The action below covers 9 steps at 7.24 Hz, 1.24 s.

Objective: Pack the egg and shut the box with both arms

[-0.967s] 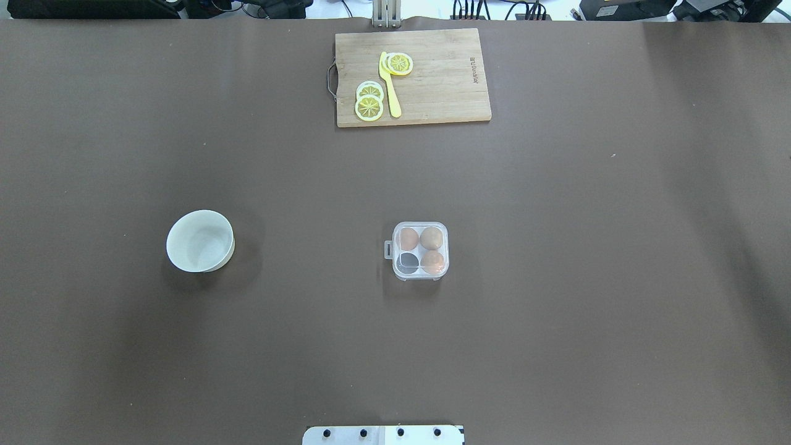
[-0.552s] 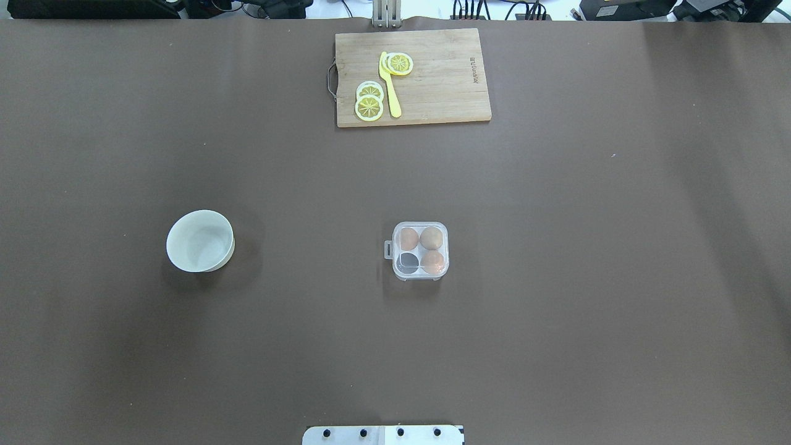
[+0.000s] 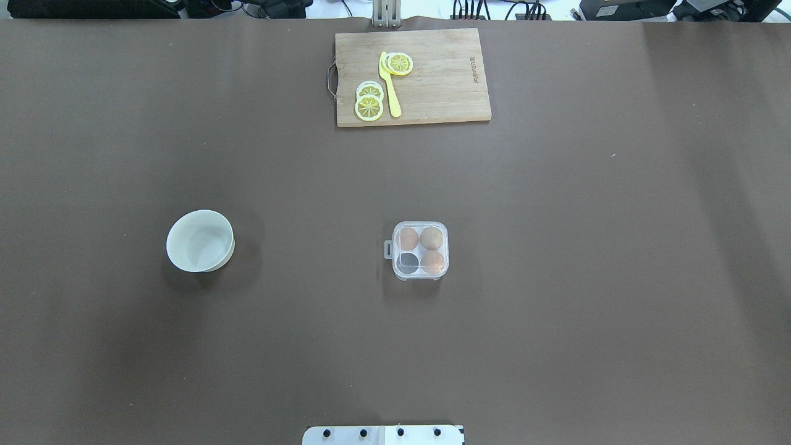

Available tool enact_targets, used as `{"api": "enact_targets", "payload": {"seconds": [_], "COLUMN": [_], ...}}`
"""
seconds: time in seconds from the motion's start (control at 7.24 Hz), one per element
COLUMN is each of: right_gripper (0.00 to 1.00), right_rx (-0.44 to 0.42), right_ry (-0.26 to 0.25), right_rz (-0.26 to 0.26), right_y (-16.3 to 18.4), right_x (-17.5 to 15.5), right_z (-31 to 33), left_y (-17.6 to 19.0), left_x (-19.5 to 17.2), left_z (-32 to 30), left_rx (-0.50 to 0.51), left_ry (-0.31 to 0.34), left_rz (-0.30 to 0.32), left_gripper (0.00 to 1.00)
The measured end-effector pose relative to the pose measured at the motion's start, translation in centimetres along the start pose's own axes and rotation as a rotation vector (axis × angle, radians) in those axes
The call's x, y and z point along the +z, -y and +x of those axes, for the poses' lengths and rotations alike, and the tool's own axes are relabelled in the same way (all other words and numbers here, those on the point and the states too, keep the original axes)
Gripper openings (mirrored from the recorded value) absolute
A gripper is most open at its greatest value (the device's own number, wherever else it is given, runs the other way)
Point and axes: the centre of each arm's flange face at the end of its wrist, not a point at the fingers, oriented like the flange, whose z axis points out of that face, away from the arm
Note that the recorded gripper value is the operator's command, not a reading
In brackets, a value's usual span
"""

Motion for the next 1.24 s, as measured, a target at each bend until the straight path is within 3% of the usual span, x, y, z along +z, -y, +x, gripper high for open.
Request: {"api": "enact_targets", "payload": {"seconds": [1.24], "right_gripper": [1.00], "right_rx": [0.009], "right_ry": [0.016], "right_rz": [0.014], "right_y": [-0.45], "right_x": [-0.43], "right_z": [-0.07], "left_y": [-0.55], "left_x": [0.86], "left_z": [-0.86], "left_rx": [-0.014], "left_ry": [0.004], "left_rz": [-0.012], "left_gripper": [0.98]}}
